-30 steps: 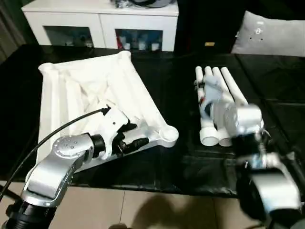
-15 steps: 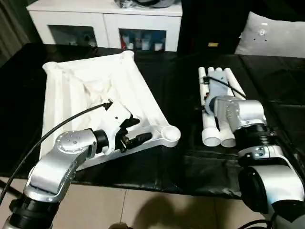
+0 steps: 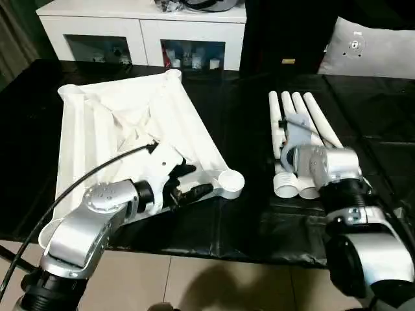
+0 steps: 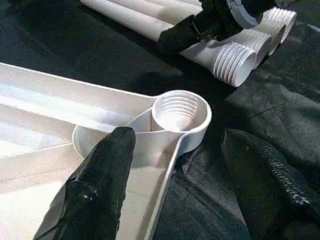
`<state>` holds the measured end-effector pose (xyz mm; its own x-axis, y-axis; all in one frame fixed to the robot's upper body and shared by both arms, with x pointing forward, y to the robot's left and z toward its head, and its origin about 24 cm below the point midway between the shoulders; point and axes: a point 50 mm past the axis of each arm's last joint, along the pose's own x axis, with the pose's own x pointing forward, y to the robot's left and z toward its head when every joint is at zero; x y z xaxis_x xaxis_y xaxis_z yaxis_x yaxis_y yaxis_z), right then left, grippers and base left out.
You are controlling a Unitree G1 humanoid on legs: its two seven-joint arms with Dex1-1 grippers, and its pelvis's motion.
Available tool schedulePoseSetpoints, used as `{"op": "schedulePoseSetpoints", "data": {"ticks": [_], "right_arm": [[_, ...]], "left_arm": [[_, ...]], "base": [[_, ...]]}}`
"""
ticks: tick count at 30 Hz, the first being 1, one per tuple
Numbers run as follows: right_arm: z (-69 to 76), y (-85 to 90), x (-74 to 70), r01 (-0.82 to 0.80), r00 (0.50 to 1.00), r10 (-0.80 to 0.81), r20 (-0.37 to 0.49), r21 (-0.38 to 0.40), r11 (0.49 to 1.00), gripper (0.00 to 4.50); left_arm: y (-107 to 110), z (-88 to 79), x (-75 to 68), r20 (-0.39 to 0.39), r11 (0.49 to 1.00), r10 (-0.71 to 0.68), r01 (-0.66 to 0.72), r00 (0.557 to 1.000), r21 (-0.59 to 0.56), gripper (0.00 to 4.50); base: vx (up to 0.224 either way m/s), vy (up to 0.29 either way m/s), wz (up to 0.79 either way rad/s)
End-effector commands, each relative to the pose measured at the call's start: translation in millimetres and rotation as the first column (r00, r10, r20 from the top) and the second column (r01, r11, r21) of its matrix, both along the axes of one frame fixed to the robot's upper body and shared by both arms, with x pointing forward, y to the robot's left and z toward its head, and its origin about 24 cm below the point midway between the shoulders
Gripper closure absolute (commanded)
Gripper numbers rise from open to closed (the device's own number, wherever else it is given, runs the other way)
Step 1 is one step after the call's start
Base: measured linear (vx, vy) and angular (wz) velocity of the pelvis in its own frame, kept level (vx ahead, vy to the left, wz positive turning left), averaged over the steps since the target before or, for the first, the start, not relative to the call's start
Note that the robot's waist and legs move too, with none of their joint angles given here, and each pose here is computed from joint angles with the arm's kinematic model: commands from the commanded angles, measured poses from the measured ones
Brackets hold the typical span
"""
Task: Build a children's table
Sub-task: Pick table leg
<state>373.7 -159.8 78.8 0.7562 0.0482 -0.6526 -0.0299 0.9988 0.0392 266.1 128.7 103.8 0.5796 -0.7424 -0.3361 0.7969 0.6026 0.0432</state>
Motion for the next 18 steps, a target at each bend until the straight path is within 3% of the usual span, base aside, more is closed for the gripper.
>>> {"op": "schedulePoseSetpoints", "data": {"ticks": [1, 3, 18], "right_arm": [[-3.6, -0.4, -2.8, 0.009, 1.0, -0.008, -0.016, 0.015, 1.0, 0.0], [-6.5, 0.5, -4.3, 0.011, 1.0, -0.01, -0.029, 0.03, 0.999, 0.18], [-13.6, 7.6, -10.1, -0.002, 0.997, 0.009, -0.078, 0.078, 0.997, 0.18]], "left_arm": [[-1.0, 1.5, -0.2, 0.01, 1.0, 0.0, -0.001, 1.0, 0.012, 1.38], [-0.9, 1.7, 0.1, 0.01, 1.0, 0.001, -0.001, 1.0, 0.01, 1.32], [-3.6, 2.3, 3.6, 0.036, 1.0, 0.006, -0.007, 0.999, 0.02, 1.32]], "base": [[0.0, 0.0, 0.0], [0.0, 0.0, 0.0], [0.0, 0.0, 0.0]]}}
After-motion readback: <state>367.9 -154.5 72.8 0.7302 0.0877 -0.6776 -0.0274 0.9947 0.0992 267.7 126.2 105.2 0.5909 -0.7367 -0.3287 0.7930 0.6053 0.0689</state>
